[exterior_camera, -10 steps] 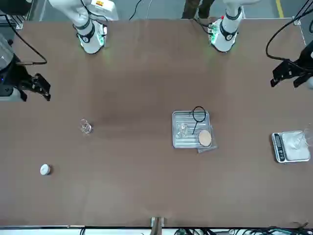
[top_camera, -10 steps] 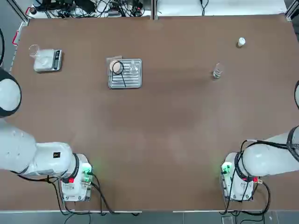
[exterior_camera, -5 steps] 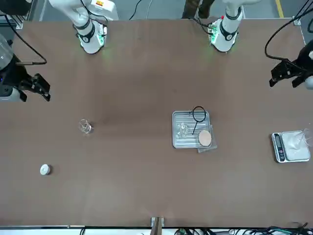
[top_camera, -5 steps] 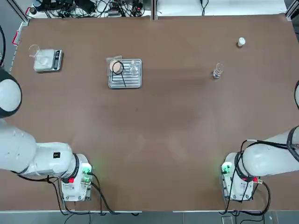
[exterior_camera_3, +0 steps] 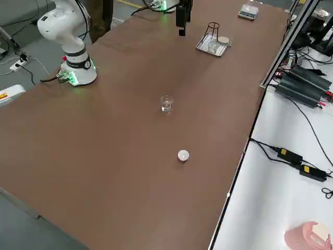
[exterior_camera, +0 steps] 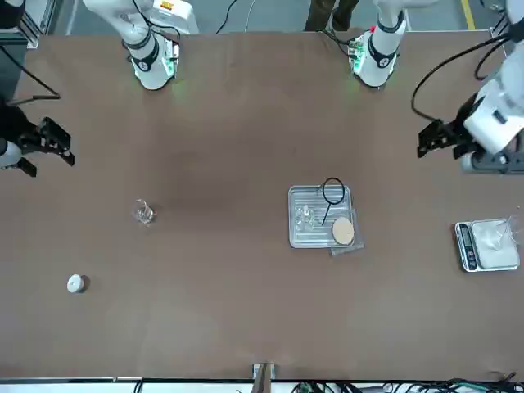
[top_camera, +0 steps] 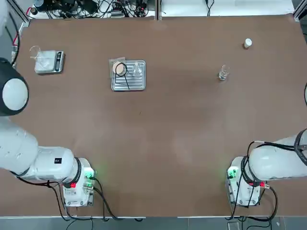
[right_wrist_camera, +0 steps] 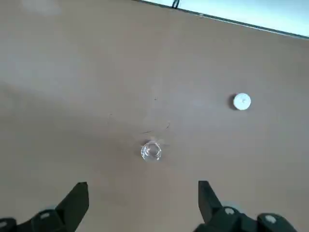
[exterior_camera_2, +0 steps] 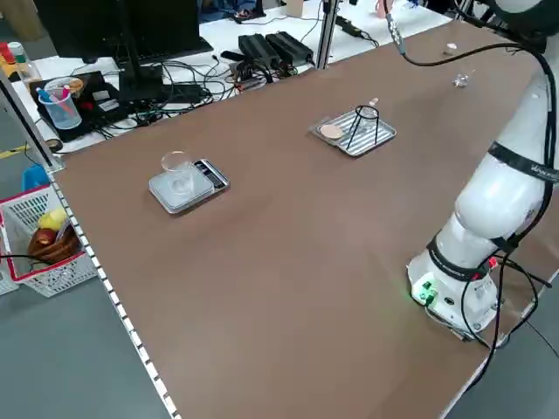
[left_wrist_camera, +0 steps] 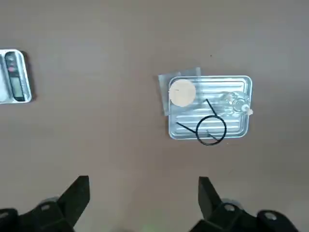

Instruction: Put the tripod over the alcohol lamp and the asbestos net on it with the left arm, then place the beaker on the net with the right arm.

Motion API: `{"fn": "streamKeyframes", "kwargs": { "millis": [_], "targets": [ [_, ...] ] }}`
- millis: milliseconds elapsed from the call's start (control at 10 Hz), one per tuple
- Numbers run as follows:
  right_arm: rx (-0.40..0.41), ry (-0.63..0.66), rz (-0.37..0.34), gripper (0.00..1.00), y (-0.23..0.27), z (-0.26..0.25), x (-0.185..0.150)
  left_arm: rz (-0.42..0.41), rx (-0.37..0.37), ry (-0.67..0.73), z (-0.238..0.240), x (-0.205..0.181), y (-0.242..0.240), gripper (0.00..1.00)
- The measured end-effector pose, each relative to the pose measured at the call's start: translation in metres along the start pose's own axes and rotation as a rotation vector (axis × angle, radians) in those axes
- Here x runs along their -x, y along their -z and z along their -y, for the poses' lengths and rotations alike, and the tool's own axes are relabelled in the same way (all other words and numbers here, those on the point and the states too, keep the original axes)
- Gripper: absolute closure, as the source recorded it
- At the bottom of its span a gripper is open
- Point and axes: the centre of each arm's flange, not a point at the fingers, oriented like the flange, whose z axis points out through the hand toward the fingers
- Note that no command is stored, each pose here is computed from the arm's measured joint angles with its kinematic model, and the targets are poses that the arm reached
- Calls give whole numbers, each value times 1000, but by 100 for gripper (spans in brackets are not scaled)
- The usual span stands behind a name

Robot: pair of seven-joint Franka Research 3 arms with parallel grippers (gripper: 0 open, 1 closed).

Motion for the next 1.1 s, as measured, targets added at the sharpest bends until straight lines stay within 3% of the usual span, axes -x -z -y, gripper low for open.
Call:
{"fn": "streamKeyframes", "kwargs": {
  "millis": [300, 600, 900, 1100],
  "targets": [
    [-90, 205, -25, 0, -16, -36, 10, -6, -5, 70, -48, -14, -32, 1],
    [-212, 441, -84, 0, -49, -78, 26, 19, -63, 55, -108, -29, -93, 1],
    [-330, 632, -163, 0, -95, -120, 44, 25, -57, 63, -122, -39, -126, 1],
    [-433, 756, -271, 0, -142, -149, 50, 2, -39, 116, -125, -43, -139, 1]
  ]
}}
